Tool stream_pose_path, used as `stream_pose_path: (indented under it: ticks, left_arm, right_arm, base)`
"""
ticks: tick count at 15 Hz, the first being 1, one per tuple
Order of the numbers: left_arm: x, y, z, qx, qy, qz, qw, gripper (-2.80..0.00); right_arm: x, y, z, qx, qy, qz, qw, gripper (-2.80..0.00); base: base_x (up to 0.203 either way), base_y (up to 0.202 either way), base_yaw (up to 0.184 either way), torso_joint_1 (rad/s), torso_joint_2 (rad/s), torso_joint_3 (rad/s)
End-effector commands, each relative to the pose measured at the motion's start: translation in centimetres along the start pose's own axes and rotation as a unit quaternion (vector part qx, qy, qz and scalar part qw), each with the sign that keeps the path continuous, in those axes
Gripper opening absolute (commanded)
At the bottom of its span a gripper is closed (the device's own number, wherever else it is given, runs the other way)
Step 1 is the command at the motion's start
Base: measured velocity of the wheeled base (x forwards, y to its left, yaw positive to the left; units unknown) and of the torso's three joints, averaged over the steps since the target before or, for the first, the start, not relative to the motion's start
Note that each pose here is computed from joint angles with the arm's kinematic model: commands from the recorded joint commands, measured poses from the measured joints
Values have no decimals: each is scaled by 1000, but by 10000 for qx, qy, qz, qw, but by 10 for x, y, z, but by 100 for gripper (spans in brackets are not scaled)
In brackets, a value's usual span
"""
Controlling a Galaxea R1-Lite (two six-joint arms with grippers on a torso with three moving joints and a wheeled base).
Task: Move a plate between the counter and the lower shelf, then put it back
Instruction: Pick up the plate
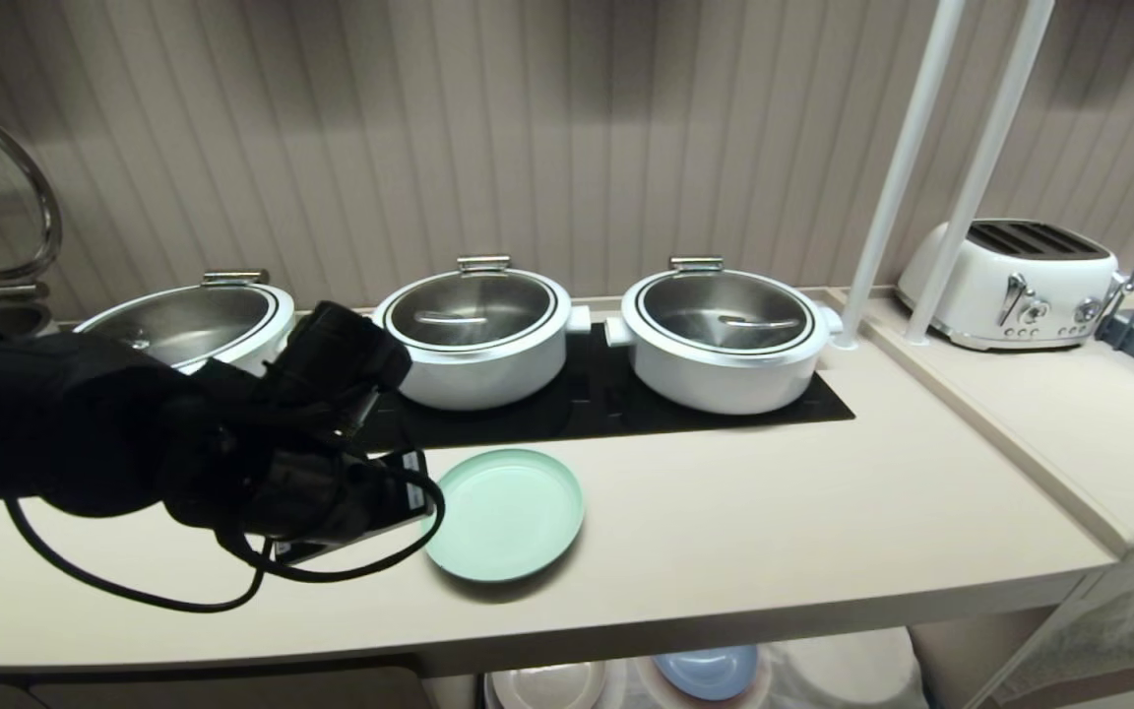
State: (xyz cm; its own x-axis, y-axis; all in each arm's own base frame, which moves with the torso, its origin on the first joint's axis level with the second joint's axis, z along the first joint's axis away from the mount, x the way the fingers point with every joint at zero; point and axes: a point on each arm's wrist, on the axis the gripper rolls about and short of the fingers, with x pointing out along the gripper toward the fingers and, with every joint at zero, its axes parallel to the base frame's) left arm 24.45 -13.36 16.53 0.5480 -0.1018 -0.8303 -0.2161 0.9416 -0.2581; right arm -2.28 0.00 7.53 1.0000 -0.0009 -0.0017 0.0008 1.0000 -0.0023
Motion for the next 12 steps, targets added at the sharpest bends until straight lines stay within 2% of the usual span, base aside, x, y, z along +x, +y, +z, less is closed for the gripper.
stream_pose_path:
  ticks: [1,10,11,12]
  left_arm:
    - [8,0,1,-137,3,27,9999,-280]
    - [18,5,-6,-156,204,172,9995,-280]
    - [18,5,-6,-176,195,172,9995,-154]
    - [17,6,-6,-251,192,181,9993,0]
  right_arm:
    - [0,0,0,4,-1,-3,10000,-280]
    - [0,0,0,-4,-1,-3,10000,-280]
    - [0,0,0,4,-1,-3,10000,-280]
    - [0,0,0,4,-1,-3,10000,-280]
  base:
    - [0,0,0,0,0,0]
    - [0,0,0,0,0,0]
    - [0,0,0,0,0,0]
    - [0,0,0,0,0,0]
